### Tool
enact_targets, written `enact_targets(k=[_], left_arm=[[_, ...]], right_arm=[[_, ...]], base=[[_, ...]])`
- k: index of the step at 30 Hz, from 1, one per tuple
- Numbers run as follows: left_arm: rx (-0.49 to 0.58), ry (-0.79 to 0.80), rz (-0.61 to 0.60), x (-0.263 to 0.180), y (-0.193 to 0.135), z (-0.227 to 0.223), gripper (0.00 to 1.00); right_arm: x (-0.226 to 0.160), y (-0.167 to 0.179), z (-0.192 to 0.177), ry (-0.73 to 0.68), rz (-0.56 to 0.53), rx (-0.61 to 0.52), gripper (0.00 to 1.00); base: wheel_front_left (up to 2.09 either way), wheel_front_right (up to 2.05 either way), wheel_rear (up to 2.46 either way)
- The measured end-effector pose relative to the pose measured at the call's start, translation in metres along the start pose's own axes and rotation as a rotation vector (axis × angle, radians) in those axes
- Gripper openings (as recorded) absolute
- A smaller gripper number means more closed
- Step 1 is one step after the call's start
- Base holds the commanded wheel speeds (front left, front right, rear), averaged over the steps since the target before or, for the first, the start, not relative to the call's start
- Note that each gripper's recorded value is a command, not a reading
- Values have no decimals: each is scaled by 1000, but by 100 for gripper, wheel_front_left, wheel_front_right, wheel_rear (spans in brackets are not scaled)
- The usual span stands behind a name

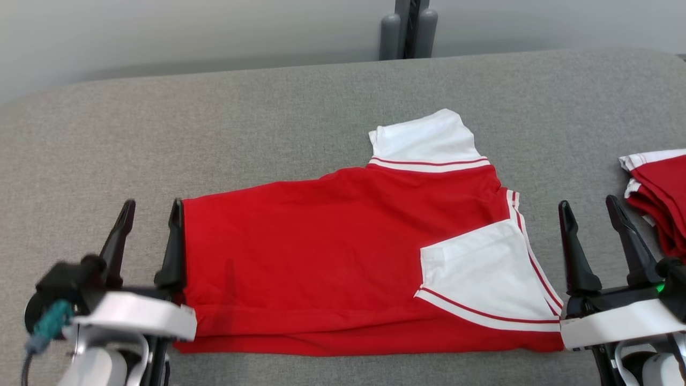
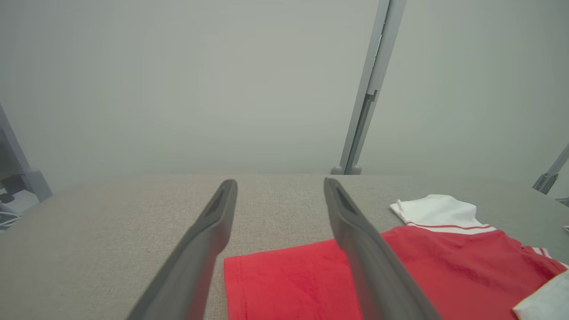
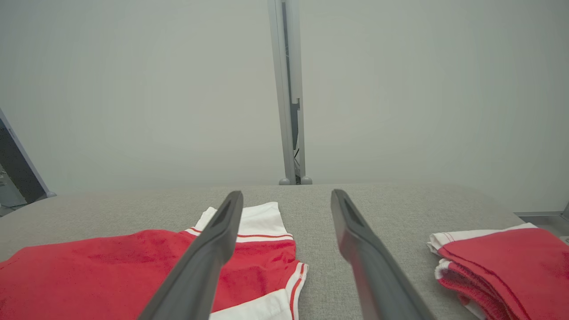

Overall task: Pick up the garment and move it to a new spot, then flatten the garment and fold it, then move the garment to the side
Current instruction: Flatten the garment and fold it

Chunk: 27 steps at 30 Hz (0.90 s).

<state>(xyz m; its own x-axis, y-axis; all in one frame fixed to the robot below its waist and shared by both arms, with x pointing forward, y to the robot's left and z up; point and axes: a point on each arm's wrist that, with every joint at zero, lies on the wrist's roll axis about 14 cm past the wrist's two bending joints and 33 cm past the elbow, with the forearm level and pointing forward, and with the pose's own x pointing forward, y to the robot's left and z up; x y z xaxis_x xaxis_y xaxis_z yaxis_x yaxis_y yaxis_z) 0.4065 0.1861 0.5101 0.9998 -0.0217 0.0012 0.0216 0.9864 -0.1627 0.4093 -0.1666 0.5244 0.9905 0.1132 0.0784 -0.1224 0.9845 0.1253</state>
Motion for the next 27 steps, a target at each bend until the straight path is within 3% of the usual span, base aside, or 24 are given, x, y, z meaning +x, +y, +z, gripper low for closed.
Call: enact_targets(k=[5, 12, 20, 22, 23, 24, 27], left_arm=[[-71, 148, -36, 36, 0, -27, 100], [-124, 456, -29, 58, 15, -102, 100], [-163, 601, -19, 63, 23, -143, 100], [-170, 613, -20, 64, 24, -146, 70], [-176, 616, -26, 64, 23, -147, 18], [-182, 617, -27, 65, 23, -148, 0], [-178, 606, -40, 68, 22, -147, 0]], right_arm=[[7, 4, -12, 27, 11, 24, 100], [7, -6, -33, 77, -24, 45, 100], [5, -20, -51, 117, -67, 54, 100], [7, -22, -51, 116, -69, 58, 100], [8, -23, -51, 115, -70, 54, 100], [10, -25, -50, 114, -72, 49, 100], [17, -32, -43, 95, -70, 30, 100]], base=[[0, 0, 0], [0, 0, 0], [0, 0, 0], [0, 0, 0], [0, 0, 0], [0, 0, 0], [0, 0, 0]])
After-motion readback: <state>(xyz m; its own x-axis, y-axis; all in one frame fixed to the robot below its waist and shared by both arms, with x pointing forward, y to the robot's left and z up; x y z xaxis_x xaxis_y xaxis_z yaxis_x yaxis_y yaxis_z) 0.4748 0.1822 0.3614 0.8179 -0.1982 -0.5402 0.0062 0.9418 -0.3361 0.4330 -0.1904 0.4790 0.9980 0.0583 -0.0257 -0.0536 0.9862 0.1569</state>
